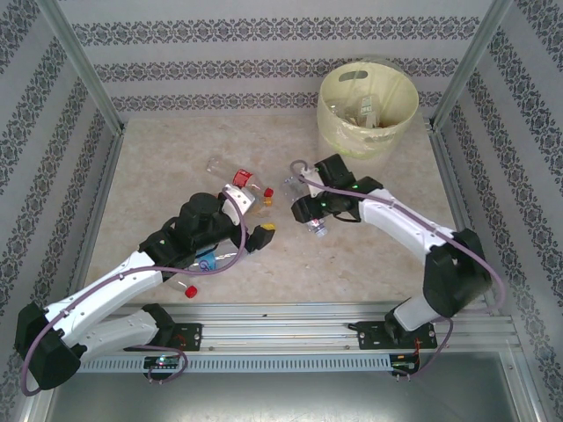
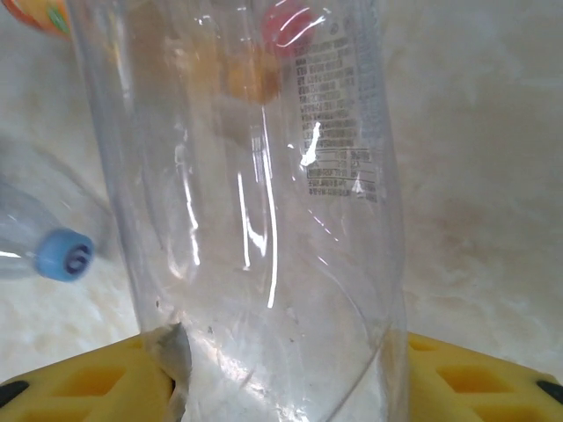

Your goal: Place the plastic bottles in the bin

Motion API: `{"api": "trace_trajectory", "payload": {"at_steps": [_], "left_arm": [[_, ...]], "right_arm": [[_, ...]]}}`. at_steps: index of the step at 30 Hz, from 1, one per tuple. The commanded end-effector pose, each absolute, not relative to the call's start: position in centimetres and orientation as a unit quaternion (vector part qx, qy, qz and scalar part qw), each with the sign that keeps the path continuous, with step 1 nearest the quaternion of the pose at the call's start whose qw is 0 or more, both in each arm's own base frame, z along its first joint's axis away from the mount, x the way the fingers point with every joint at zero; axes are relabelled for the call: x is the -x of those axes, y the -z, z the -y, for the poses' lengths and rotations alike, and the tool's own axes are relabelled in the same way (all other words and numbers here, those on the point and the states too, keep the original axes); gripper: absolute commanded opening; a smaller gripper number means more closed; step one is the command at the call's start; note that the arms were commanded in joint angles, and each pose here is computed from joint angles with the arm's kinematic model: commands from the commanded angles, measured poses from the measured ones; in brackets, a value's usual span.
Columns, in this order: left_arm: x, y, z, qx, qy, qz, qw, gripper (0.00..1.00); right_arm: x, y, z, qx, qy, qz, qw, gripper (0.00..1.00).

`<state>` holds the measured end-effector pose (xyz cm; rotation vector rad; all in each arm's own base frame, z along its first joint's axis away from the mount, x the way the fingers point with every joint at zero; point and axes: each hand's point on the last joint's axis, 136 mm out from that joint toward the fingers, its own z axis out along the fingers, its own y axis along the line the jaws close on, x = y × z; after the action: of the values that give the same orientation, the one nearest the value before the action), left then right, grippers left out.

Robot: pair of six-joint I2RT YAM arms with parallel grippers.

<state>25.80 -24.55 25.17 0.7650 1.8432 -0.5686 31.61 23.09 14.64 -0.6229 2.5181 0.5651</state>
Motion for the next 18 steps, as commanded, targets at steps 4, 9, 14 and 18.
{"api": "trace_trajectory", "payload": {"at_steps": [4, 9, 14, 18], "left_arm": [[-26.7, -30.5, 27.2, -0.279, 0.322, -0.708, 0.564, 1.0], [-28.3, -32.8, 28.9, -0.263, 0.352, -0.675, 0.592, 1.0], [-28.9, -34.2, 30.0, -0.245, 0.396, -0.634, 0.617, 1.0], [-29.0, -34.3, 30.5, -0.247, 0.41, -0.622, 0.619, 1.0]], "right_arm": [[-31.7, -21.7, -23.0, 0.197, -0.263, -0.892, 0.311, 0.57], [-32.3, -27.9, -21.6, 0.177, -0.261, -0.868, 0.384, 0.57], [-33.0, -33.3, -19.4, 0.154, -0.251, -0.845, 0.446, 0.57], [-34.2, -36.9, -17.6, 0.134, -0.24, -0.829, 0.486, 0.56]]}}
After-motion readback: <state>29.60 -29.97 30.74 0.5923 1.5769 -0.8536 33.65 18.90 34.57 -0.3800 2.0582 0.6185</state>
